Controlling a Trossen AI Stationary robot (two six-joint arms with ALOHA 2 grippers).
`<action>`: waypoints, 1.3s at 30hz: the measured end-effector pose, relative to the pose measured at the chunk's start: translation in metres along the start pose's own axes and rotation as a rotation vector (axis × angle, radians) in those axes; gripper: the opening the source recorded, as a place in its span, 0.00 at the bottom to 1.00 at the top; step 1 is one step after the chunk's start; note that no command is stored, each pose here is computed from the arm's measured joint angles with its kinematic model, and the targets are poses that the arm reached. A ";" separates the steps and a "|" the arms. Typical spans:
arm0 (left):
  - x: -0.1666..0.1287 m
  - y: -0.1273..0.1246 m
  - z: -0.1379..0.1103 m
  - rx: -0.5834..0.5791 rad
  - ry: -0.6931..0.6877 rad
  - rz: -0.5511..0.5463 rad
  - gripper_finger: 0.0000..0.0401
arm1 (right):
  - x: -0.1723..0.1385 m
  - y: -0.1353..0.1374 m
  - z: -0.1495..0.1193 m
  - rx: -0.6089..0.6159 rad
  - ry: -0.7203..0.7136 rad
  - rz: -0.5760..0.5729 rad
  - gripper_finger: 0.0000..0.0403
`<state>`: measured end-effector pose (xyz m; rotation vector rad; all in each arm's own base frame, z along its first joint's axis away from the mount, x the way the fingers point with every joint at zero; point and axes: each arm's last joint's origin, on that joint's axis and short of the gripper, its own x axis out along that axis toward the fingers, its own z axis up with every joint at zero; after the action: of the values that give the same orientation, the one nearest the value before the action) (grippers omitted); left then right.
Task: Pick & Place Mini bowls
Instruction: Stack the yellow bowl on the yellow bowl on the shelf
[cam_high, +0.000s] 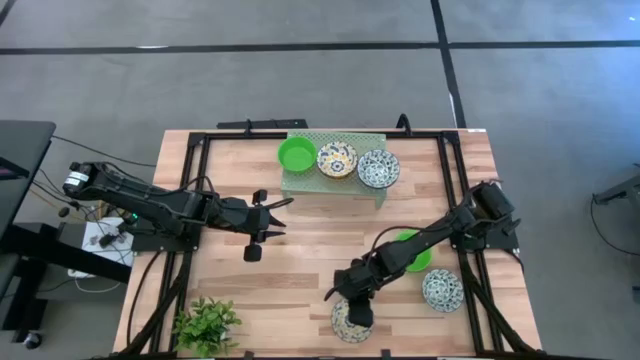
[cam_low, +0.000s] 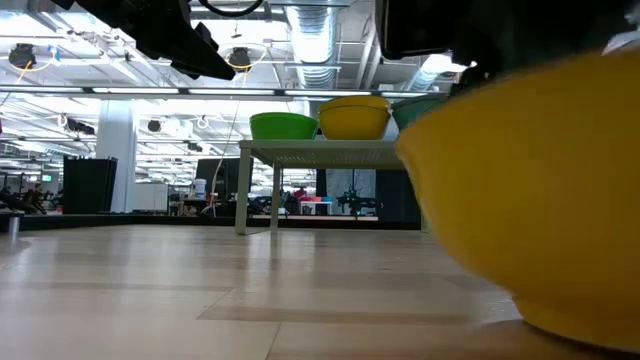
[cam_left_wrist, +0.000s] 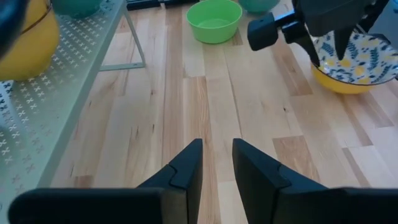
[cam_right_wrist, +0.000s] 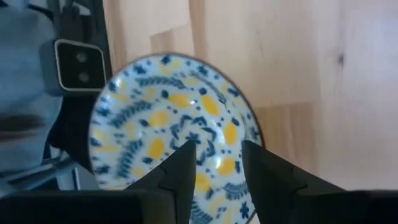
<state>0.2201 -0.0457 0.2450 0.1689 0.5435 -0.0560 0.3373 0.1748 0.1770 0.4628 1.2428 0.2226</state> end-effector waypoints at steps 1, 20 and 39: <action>0.000 0.000 0.000 0.000 0.000 0.000 0.22 | -0.003 0.001 0.001 0.000 -0.008 0.011 0.30; 0.000 0.000 0.000 -0.012 -0.004 0.000 0.22 | -0.016 -0.008 0.002 -0.088 -0.054 -0.062 0.35; 0.000 0.000 0.003 -0.017 -0.029 0.001 0.22 | 0.006 -0.016 0.006 -0.005 -0.009 -0.017 0.03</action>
<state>0.2214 -0.0460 0.2475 0.1519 0.5148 -0.0532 0.3437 0.1617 0.1657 0.4481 1.2363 0.2089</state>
